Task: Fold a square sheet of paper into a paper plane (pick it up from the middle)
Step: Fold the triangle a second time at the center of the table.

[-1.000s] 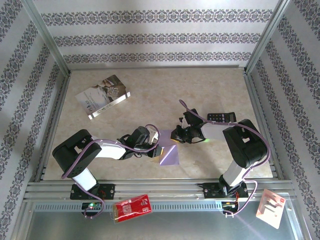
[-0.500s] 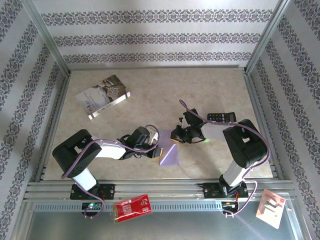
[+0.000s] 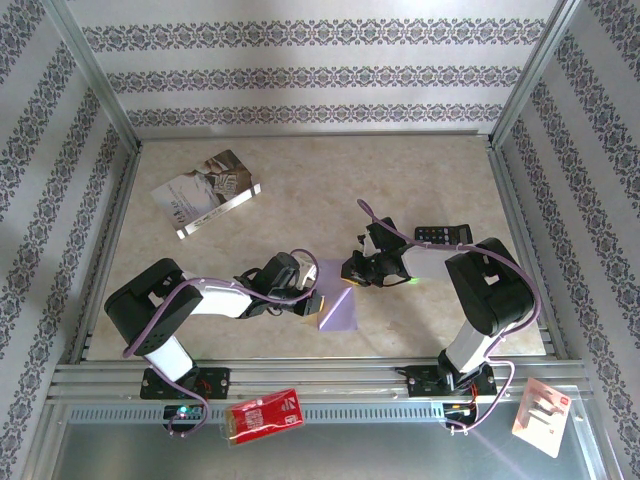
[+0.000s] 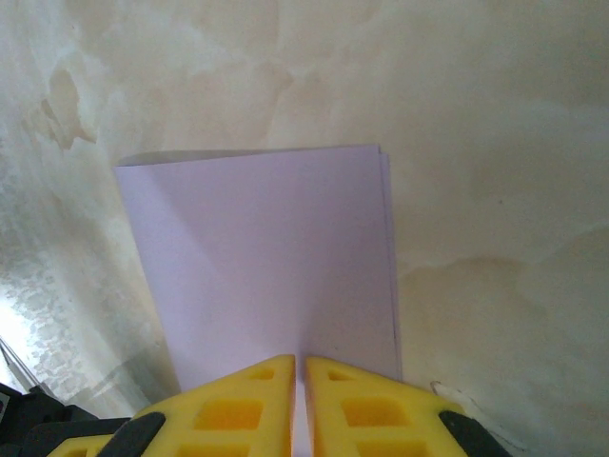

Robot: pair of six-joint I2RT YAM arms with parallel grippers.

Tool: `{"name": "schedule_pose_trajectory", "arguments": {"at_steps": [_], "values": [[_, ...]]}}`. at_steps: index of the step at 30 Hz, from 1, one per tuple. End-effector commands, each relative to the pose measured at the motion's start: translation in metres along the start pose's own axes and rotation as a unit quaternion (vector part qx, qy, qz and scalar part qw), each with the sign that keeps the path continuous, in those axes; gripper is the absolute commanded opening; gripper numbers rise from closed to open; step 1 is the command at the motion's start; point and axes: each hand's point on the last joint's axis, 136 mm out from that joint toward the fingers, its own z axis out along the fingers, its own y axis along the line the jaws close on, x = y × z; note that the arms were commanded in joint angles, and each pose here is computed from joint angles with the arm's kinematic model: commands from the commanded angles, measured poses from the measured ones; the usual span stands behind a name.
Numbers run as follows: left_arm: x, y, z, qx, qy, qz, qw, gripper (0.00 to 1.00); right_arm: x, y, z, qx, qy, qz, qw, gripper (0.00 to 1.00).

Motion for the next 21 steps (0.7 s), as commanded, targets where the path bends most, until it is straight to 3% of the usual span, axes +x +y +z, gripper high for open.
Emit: {"name": "schedule_pose_trajectory", "arguments": {"at_steps": [1,21], "values": [[-0.0063,0.0053,-0.0038,-0.011,-0.001,0.003,1.000,0.02,0.0071,-0.0116,0.0069,0.020,0.016,0.004,1.000,0.15],[-0.0051,0.0019,-0.0024,-0.001,0.008,0.002,1.000,0.04,0.0088,-0.0115,0.0079,0.020,0.018,0.003,1.000,0.15]]}}
